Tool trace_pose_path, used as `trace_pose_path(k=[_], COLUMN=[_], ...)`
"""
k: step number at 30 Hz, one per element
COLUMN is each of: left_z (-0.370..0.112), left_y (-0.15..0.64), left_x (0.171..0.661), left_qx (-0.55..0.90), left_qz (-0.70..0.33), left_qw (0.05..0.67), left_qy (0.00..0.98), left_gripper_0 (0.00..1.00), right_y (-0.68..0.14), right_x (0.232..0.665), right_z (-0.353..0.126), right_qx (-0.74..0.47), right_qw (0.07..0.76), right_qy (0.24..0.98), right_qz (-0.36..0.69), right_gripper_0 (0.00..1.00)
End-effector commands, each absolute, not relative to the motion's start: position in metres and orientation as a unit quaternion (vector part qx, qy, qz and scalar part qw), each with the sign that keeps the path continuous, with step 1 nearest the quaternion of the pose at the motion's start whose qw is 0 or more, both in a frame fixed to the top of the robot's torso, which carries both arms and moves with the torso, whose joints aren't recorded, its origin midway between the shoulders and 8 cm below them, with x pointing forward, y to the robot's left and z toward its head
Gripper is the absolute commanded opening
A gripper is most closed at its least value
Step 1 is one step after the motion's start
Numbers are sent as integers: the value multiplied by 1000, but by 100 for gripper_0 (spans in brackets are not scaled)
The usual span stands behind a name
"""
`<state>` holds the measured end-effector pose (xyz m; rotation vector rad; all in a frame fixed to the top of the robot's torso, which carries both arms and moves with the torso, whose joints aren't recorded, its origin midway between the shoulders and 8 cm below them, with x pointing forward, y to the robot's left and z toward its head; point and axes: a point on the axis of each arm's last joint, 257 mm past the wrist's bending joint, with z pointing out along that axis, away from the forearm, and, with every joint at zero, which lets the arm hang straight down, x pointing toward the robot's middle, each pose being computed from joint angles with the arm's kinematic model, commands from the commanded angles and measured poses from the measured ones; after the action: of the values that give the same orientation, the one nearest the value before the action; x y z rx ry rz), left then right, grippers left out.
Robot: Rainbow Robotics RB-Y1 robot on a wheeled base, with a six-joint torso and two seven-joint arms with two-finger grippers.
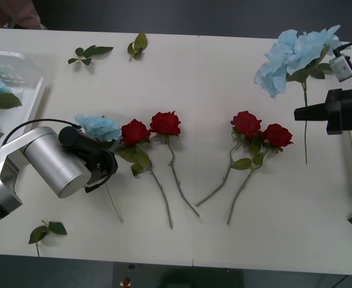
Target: Put the red flowers into the right box and the blue flowers into the left box
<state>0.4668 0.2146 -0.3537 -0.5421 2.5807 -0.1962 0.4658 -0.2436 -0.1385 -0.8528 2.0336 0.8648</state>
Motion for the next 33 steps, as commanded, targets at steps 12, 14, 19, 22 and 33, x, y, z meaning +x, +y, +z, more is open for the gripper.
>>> trace_pose_path(k=[12,14,19,22,33], left_z=[-204,-182,-137,-123,-155], left_y=[282,298,344,380,500], left_x=[500,500,503,500,466], left_qx=[-134,-125,-118,-115,-59], left_qz=[-3,9,22,44,160], left_qw=[358,367,393,403,345], left_qy=[924,922,912,907,923], left_gripper_0=[0,0,0,0,0], right_y=[-181,-172,-147,-133,-89], right_x=[454,452,450,450,445], right_z=[-11,1,33,49,92], right_qx=[-285,-284,-288,-291,-324], right_qw=[360,356,351,351,361], right_qy=[738,729,707,696,652], right_qz=[494,511,543,555,582], right_gripper_0=[0,0,0,0,0])
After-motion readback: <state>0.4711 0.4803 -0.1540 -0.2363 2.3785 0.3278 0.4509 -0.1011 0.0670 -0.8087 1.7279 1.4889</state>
